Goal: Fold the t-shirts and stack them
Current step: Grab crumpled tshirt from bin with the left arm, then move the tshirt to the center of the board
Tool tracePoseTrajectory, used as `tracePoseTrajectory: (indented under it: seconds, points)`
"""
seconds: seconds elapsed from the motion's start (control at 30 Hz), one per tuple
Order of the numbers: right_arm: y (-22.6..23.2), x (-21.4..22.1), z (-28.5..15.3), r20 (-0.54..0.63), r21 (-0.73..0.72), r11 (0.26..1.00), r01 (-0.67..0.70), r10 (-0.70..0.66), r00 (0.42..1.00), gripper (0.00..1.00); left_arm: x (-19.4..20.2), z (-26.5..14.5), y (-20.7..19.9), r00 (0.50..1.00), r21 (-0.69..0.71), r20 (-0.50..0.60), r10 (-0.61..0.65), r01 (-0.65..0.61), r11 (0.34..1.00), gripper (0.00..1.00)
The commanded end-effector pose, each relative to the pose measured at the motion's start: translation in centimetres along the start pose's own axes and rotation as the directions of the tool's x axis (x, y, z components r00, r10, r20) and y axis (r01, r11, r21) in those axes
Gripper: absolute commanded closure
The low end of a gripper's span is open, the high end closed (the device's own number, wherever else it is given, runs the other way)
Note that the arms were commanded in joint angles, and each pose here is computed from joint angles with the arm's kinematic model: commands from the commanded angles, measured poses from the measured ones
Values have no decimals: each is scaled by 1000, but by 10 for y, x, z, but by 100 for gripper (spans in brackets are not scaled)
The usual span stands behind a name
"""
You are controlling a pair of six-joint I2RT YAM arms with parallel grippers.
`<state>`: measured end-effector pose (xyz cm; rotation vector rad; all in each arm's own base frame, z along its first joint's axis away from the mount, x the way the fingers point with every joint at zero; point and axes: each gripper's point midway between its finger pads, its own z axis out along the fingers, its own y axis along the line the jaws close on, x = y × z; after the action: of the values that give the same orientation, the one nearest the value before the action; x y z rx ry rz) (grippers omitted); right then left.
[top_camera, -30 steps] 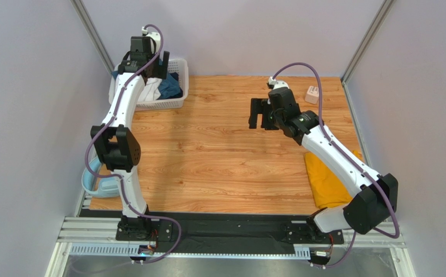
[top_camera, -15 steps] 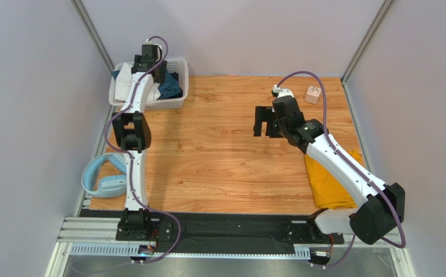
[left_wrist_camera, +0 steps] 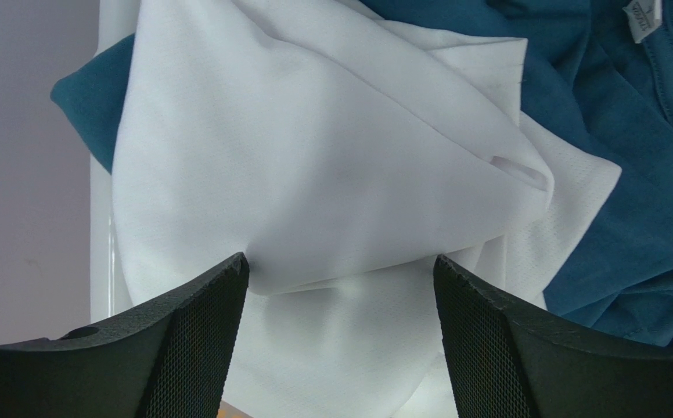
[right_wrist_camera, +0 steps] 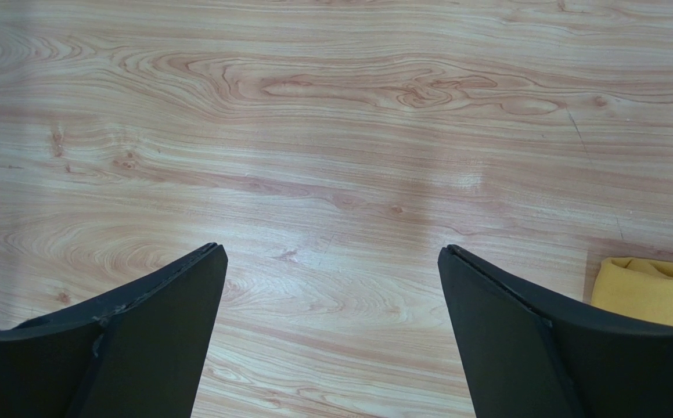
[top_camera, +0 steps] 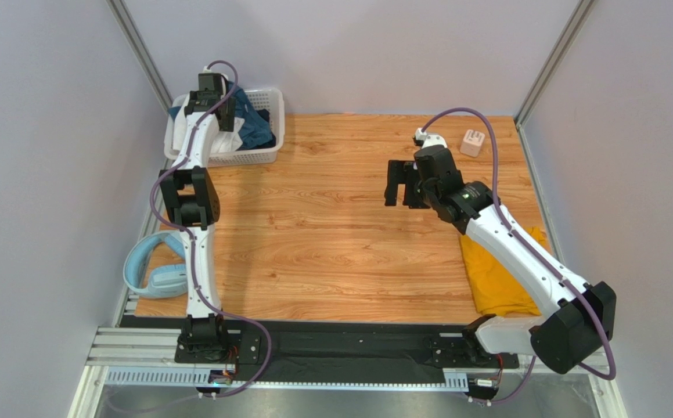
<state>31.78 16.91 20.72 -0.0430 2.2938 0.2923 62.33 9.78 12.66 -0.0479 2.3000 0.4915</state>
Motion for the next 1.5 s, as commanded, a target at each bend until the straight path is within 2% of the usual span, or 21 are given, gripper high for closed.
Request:
tracePoseTrajectory:
  seconds: [0.0, 0.13, 0.2, 0.37, 0.4, 0.57, 0.63, 0.67, 0.73, 0.77, 0.83, 0.87, 0.93, 0.97, 1.07, 1.17, 1.2, 1.27, 1.37, 1.4, 1.47]
  points:
    - [2, -16, -20, 63, -19, 1000, -25, 26, 998, 0, 4, 12, -18, 1000, 50, 5, 24, -24, 998, 19]
    - [1, -17, -24, 71, -20, 999, -28, 29, 997, 0, 18, 23, -24, 998, 58, -26, 54, -53, 997, 39]
    - [0, -16, -25, 68, -16, 1000, -27, 28, 997, 0, 24, 28, -25, 998, 65, -39, 58, -56, 996, 45]
    - [-2, -14, -29, 72, -13, 1000, -27, 28, 997, 1, 30, 31, -28, 997, 112, -54, 60, -54, 992, 84]
    - [-3, -13, -29, 70, -11, 1000, -26, 27, 997, 1, 31, 29, -27, 997, 119, -59, 58, -51, 992, 100]
    - [-2, -11, -28, 64, -14, 999, -28, 29, 998, 2, 17, -5, -20, 999, 153, -49, 11, -4, 988, 100]
    - [-2, -8, -27, 59, -18, 999, -32, 33, 998, 2, 9, -28, -32, 999, 244, -40, -17, 26, 969, 100]
    - [-1, -8, -27, 61, -24, 999, -34, 35, 998, 3, -11, -59, -30, 999, 281, 2, -52, 49, 959, 100]
    - [-1, -8, -28, 63, -30, 999, -34, 36, 997, 4, -17, -96, -54, 999, 394, 16, -49, 39, 918, 100]
    - [0, -8, -28, 65, -36, 999, -35, 37, 997, 4, -34, -133, -51, 996, 424, 65, -62, 28, 905, 100]
    - [1, -10, -32, 75, -44, 998, -38, 41, 996, 5, -55, -178, -56, 989, 491, 129, -75, 2, 871, 100]
    - [0, -10, -33, 78, -44, 998, -39, 43, 996, 5, -76, -225, -65, 976, 528, 202, -81, -39, 849, 100]
    - [2, -12, -38, 93, -56, 998, -40, 45, 995, 5, -94, -273, -65, 958, 576, 262, -114, -60, 815, 100]
    - [1, -12, -40, 96, -56, 997, -43, 48, 994, 6, -109, -316, -59, 936, 595, 322, -140, -85, 800, 100]
    - [-2, -14, -52, 129, -60, 997, -55, 63, 990, 6, -121, -393, -54, 900, 658, 394, -185, -136, 741, 100]
    - [-10, -16, -63, 165, -42, 997, -65, 71, 984, 6, -102, -454, -74, 888, 722, 435, -147, -246, 647, 100]
    - [-13, -17, -66, 174, -34, 997, -65, 70, 982, 6, -92, -477, -92, 878, 742, 464, -115, -315, 591, 100]
    - [-18, -21, -75, 200, -20, 997, -69, 72, 977, 6, -73, -505, -103, 857, 743, 511, -68, -400, 536, 100]
    - [-20, -26, -86, 231, -23, 996, -84, 87, 969, 6, -53, -530, -117, 844, 761, 535, -38, -462, 456, 100]
    - [-21, -29, -92, 250, -28, 996, -90, 94, 964, 7, -46, -542, -122, 843, 786, 536, -44, -479, 390, 100]
    - [-25, -30, -97, 267, -20, 995, -99, 100, 958, 7, -28, -541, -131, 867, 816, 499, -9, -466, 341, 100]
